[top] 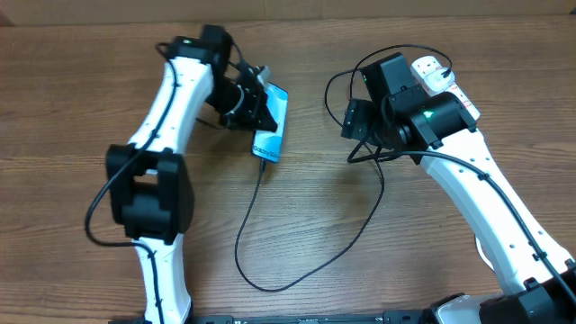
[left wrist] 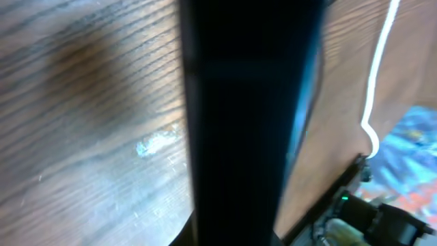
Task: Plug charger to phone and switch on socket
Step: 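Lower the phone flat onto the table with the left gripper, then open the left gripper and lift it off the phone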
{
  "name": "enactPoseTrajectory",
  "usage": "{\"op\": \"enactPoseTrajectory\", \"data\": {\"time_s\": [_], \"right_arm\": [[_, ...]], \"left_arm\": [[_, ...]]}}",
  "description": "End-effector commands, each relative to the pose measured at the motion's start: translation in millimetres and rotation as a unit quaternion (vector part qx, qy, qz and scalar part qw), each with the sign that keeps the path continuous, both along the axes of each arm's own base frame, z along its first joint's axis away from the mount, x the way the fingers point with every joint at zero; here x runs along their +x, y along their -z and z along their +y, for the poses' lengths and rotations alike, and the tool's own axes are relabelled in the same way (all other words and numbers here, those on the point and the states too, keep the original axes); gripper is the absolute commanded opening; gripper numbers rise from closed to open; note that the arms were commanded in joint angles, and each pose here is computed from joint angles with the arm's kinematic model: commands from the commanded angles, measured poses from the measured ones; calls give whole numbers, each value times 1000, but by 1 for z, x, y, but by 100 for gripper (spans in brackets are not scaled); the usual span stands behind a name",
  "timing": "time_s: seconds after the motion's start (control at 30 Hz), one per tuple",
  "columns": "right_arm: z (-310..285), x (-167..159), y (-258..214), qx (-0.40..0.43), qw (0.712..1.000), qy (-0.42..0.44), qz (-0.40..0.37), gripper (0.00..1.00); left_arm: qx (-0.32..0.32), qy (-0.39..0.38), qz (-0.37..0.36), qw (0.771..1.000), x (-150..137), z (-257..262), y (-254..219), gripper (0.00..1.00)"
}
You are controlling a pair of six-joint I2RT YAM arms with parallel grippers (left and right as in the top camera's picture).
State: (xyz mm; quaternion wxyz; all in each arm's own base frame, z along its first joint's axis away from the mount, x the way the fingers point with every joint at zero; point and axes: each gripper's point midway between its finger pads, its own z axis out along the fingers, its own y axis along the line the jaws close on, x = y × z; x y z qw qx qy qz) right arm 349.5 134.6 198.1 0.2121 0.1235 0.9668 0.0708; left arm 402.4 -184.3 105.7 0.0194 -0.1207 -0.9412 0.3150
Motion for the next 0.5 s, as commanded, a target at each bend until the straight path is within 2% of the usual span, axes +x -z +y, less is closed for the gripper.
{"op": "enactPoseTrajectory", "data": {"time_s": [0.0, 0.17, 0.47], "right_arm": [[-5, -1, -1, -7, 1000, 8, -6, 78], [-3, -1, 2, -3, 1000, 5, 1, 79], [0, -3, 2, 4, 1000, 1, 5, 79]], "left_arm": [[23, 5, -5, 1000, 6, 2, 15, 4], [70, -12, 18, 997, 8, 13, 43, 4], [72, -23, 30, 997, 14, 12, 62, 5]]}}
